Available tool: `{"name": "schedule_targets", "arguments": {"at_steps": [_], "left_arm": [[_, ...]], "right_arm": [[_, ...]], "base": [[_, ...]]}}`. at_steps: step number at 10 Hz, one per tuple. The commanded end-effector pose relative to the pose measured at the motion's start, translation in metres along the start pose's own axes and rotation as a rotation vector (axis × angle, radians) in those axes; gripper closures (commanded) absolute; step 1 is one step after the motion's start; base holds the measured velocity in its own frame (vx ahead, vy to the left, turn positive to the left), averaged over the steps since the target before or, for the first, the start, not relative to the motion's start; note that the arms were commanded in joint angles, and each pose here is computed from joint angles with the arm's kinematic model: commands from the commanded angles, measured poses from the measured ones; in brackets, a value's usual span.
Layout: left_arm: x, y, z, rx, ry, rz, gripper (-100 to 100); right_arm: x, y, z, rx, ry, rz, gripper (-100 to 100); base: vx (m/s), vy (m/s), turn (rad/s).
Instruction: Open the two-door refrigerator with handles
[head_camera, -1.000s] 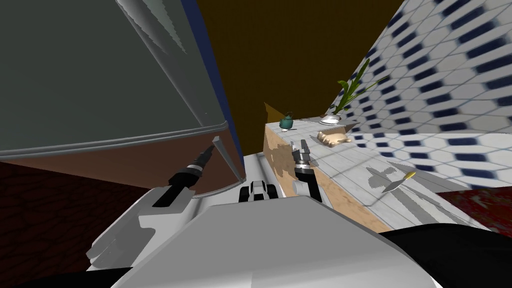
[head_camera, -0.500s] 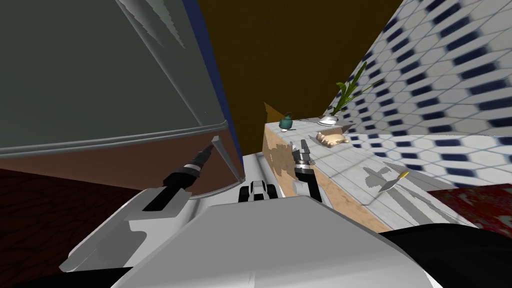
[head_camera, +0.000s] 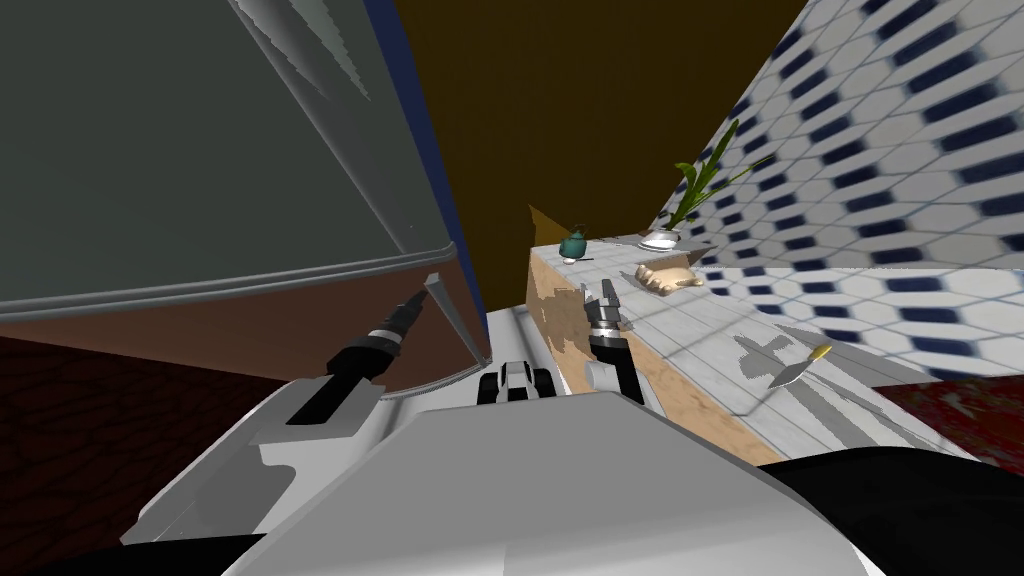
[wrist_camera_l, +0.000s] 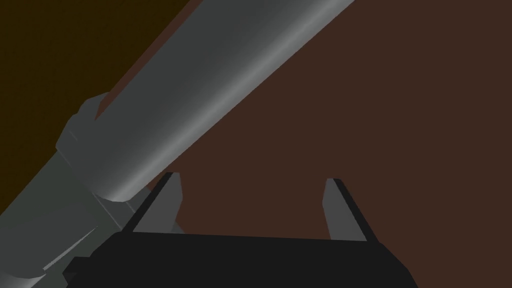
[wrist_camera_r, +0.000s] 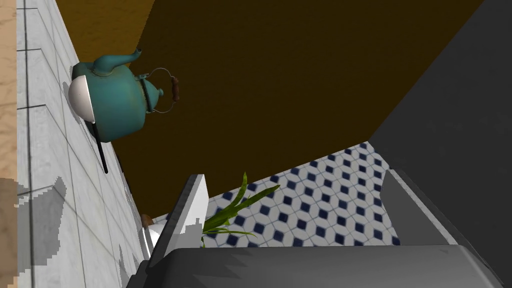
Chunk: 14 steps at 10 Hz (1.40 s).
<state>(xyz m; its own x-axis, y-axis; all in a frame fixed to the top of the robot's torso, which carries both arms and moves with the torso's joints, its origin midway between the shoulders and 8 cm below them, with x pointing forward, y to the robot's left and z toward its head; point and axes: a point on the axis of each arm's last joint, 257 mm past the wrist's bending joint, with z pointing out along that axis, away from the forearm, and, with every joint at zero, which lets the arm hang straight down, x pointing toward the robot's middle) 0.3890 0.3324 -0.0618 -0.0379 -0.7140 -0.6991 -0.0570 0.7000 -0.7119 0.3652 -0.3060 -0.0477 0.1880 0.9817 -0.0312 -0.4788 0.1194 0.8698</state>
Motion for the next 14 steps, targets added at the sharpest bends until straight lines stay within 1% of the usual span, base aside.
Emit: {"name": "schedule_targets", "arguments": {"at_steps": [1, 2, 3, 4, 6, 7, 9, 13, 14], "left_arm": [[-0.001, -0.011, -0.002, 0.022, 0.002, 0.013, 100], [0.0, -0.006, -0.001, 0.009, -0.001, 0.006, 100], [0.006, -0.012, -0.001, 0.026, 0.016, 0.006, 100], [0.012, -0.017, -0.001, 0.041, 0.032, 0.005, 100], [0.024, -0.027, -0.001, 0.071, 0.064, 0.003, 100], [0.024, -0.027, -0.001, 0.071, 0.064, 0.003, 100], [0.036, -0.037, -0.002, 0.1, 0.096, 0.001, 100], [0.059, -0.055, -0.005, 0.158, 0.16, -0.005, 100], [0.054, -0.053, -0.004, 0.148, 0.15, -0.004, 100]], "right_arm": [[0.0, 0.0, 0.0, 0.0, 0.0, 0.0, 0], [0.0, 0.0, 0.0, 0.0, 0.0, 0.0, 0], [0.0, 0.0, 0.0, 0.0, 0.0, 0.0, 0], [0.0, 0.0, 0.0, -0.001, 0.0, 0.0, 0], [0.0, 0.0, 0.0, -0.001, 0.0, 0.0, 0], [0.0, 0.0, 0.0, -0.001, 0.0, 0.0, 0], [0.0, 0.0, 0.0, 0.0, 0.0, 0.0, 0], [0.0, 0.0, 0.0, -0.001, 0.0, 0.0, 0], [0.0, 0.0, 0.0, -0.001, 0.0, 0.0, 0]], "base": [[-0.03, -0.019, -0.048], [-0.017, -0.018, -0.021], [-0.126, 0.091, -0.101], [-0.29, 0.149, -0.161], [-0.367, 0.218, -0.15], [-0.256, 0.177, -0.043], [-0.308, 0.159, -0.129], [-0.391, 0.16, -0.149], [-0.171, 0.075, -0.034]]}}
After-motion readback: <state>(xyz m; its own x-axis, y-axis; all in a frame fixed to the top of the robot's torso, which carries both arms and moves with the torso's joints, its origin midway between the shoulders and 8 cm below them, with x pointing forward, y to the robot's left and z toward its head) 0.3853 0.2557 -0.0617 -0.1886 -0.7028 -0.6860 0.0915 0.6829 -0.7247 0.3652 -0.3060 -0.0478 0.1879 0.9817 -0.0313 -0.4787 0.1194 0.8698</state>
